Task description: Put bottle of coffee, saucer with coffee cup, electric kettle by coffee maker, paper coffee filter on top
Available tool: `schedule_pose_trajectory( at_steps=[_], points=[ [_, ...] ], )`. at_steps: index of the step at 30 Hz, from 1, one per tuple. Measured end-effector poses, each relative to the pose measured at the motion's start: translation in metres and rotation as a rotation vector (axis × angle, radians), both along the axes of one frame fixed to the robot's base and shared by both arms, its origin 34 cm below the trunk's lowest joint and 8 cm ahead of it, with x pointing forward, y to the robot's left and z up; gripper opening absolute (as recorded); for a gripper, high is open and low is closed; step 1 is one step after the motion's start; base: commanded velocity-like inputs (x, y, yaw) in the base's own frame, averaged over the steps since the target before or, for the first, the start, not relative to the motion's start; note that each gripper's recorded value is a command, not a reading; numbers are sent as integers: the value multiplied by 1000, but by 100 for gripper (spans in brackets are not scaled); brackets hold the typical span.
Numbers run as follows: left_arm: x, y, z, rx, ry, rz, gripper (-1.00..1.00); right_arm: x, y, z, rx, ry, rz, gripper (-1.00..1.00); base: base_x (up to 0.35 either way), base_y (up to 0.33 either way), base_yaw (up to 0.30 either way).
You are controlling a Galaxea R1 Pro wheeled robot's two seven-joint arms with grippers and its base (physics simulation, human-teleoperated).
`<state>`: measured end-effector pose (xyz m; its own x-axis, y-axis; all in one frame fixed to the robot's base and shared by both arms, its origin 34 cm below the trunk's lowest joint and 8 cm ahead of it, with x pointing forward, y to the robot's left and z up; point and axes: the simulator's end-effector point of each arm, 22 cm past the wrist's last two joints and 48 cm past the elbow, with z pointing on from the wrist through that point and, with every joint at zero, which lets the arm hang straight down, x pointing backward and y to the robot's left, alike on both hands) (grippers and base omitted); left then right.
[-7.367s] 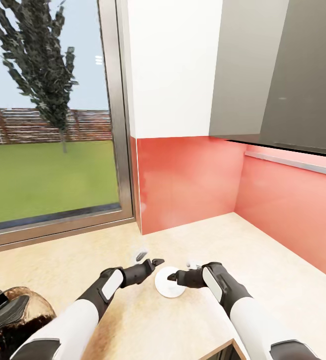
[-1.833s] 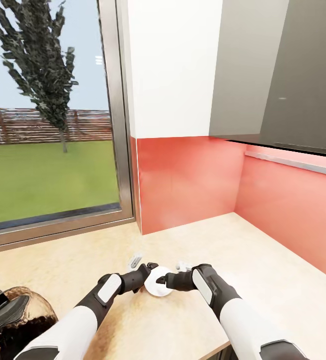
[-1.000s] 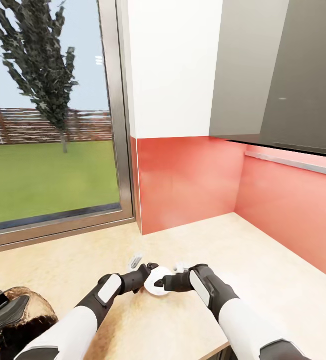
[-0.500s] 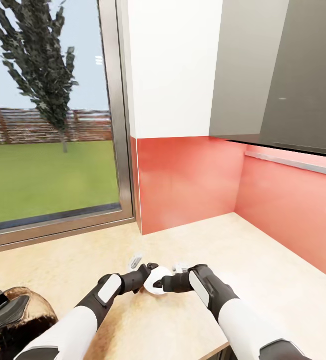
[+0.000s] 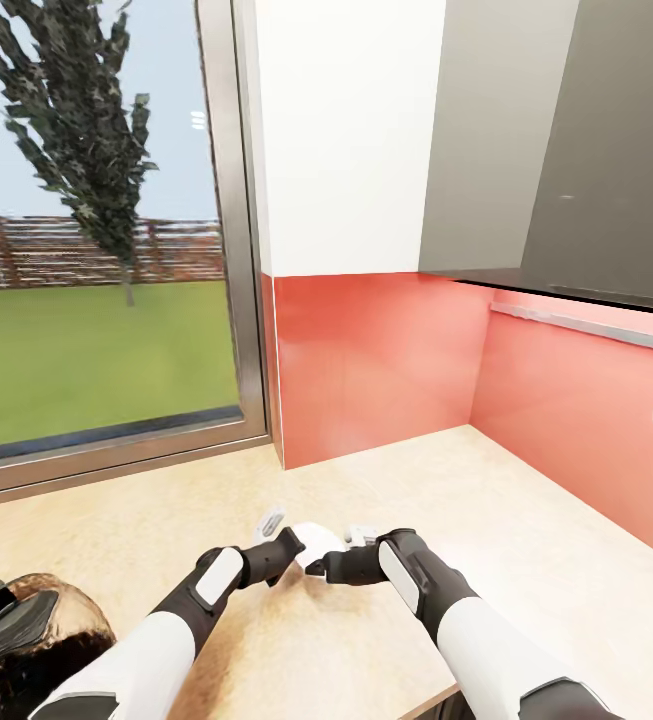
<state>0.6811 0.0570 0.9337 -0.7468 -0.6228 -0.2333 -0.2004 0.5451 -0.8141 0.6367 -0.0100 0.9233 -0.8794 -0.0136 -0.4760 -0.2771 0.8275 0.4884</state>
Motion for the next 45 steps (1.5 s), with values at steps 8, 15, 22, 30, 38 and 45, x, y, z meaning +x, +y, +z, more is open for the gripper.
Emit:
schedule_pose_trajectory(
  at_steps=[8, 15, 22, 30, 38, 45],
  points=[
    [0, 0, 0, 2, -2, -1, -100, 0, 0, 0, -1, 0, 0, 100, 0, 0, 0],
    [3, 6, 2, 6, -9, 7, -100, 0, 0, 0, -3, -2, 1, 100, 0, 0, 0],
    [25, 12, 42, 5, -97, -8, -100, 7, 0, 8, 2, -23, -5, 100, 0, 0, 0],
    [45, 31, 121, -78, -207, -36, -100, 44, -4, 67, 26, -179, -21, 100, 0, 0, 0],
    [53, 76, 169, -64, -294, -45, -100, 70, -23, 114, 29, -309, -43, 100, 0, 0, 0],
    [56, 116, 175, -69, -303, -12, -100, 82, -39, 142, 23, -387, -54, 100, 0, 0, 0]
  ],
)
